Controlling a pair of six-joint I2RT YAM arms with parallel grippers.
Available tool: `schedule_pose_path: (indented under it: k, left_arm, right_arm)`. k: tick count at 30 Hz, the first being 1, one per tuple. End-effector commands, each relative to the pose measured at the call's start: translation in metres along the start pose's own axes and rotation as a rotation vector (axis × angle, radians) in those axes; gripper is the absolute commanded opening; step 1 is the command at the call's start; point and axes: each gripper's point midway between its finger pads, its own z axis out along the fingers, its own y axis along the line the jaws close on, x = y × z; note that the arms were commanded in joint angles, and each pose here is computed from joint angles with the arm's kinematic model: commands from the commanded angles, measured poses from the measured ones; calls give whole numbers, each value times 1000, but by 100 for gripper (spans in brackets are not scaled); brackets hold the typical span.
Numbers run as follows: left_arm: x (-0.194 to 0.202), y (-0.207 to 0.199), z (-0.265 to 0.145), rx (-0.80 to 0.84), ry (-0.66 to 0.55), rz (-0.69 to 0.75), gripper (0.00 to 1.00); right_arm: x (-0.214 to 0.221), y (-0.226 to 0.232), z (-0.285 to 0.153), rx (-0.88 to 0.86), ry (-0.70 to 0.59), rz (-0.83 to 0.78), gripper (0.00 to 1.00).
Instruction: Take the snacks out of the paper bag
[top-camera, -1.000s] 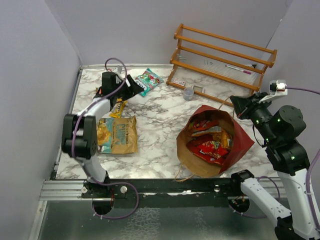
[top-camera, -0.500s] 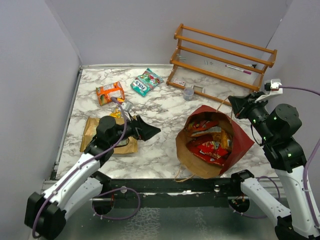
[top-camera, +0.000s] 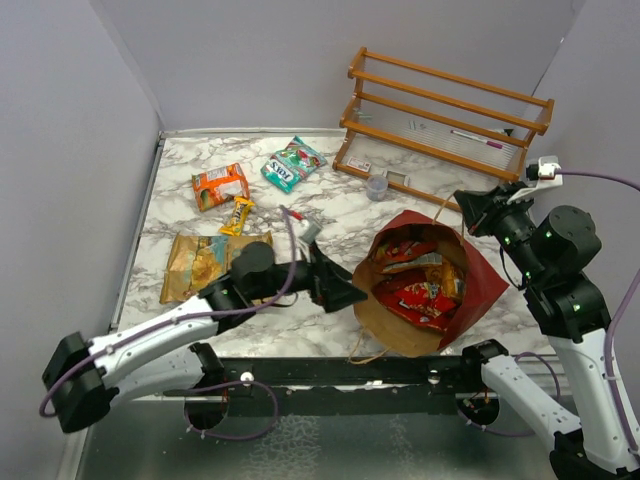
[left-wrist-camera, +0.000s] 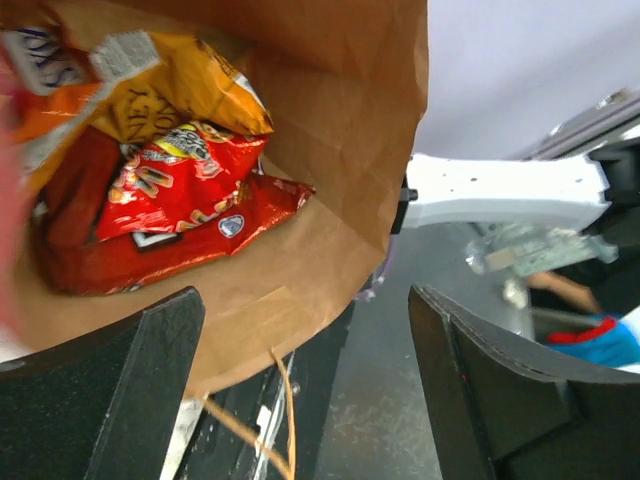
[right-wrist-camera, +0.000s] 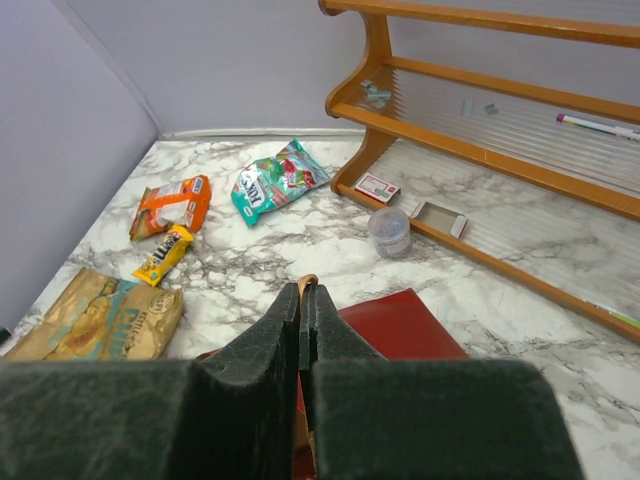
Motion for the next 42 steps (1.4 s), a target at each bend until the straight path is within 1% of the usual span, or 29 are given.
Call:
schedule_pose_path:
  k: [1,2,3,7,8,10,13,14,15,16,21,23,25,27,28,32,34,36,40,42]
  left_arm:
    - [8,7,57,-200,-7,117,81]
    - [13,17,65,-281,1,111,80]
    - [17,25,73,-329,10,107,79]
    - [28,34,101,-393,25,132,68]
    - [32,37,107,-418,32,145,66]
    - [39,47,119,-469,50,174,68]
    - [44,56,137,-520,74,213,69]
    - [44,56,141,-526,76,219,68]
    - [55,65,148,-542,104,227,67]
    - [58,67,151,-546,110,233,66]
    - [77,93,161,-619,160,279,65]
    - [84,100,164,-635,180,289,62]
    - [91,107,167,-648,197,297,57]
    - [94,111,167,-664,212,305,49]
    - [93,111,166,-668,213,306,44]
    - [82,103,159,-666,191,306,17]
    - [74,95,154,-656,176,292,9]
    - [68,87,146,-643,168,274,6]
    - [53,66,123,-599,148,256,5]
    - [41,58,106,-593,113,257,5]
  right_arm:
    - [-10,8,-1,-39,-32,-19,3]
    - [-10,8,-1,-38,-31,-20,3]
    - [-10,8,-2,-39,-30,-22,3]
    - [-9,8,-1,-38,-24,-25,3]
    - [-9,8,0,-39,-25,-25,3]
    - [-9,9,1,-44,-24,-25,3]
    - [-10,10,1,-49,-23,-29,3]
    - [-10,9,1,-48,-22,-31,3]
    - [-10,9,1,-47,-22,-32,3]
    - [-10,9,0,-44,-22,-34,3]
    - [-9,9,1,-43,-14,-37,3]
    - [-9,9,1,-44,-13,-35,3]
    - [-8,9,2,-48,-10,-34,3]
    - [-8,10,2,-52,-9,-32,3]
    - [-8,10,2,-53,-10,-32,3]
    - [-8,11,1,-55,-11,-31,3]
    - [-9,11,0,-56,-13,-31,3]
    - [-9,11,0,-59,-14,-32,3]
    - [-7,10,-1,-53,-14,-32,3]
    - [-6,10,-1,-56,-15,-30,3]
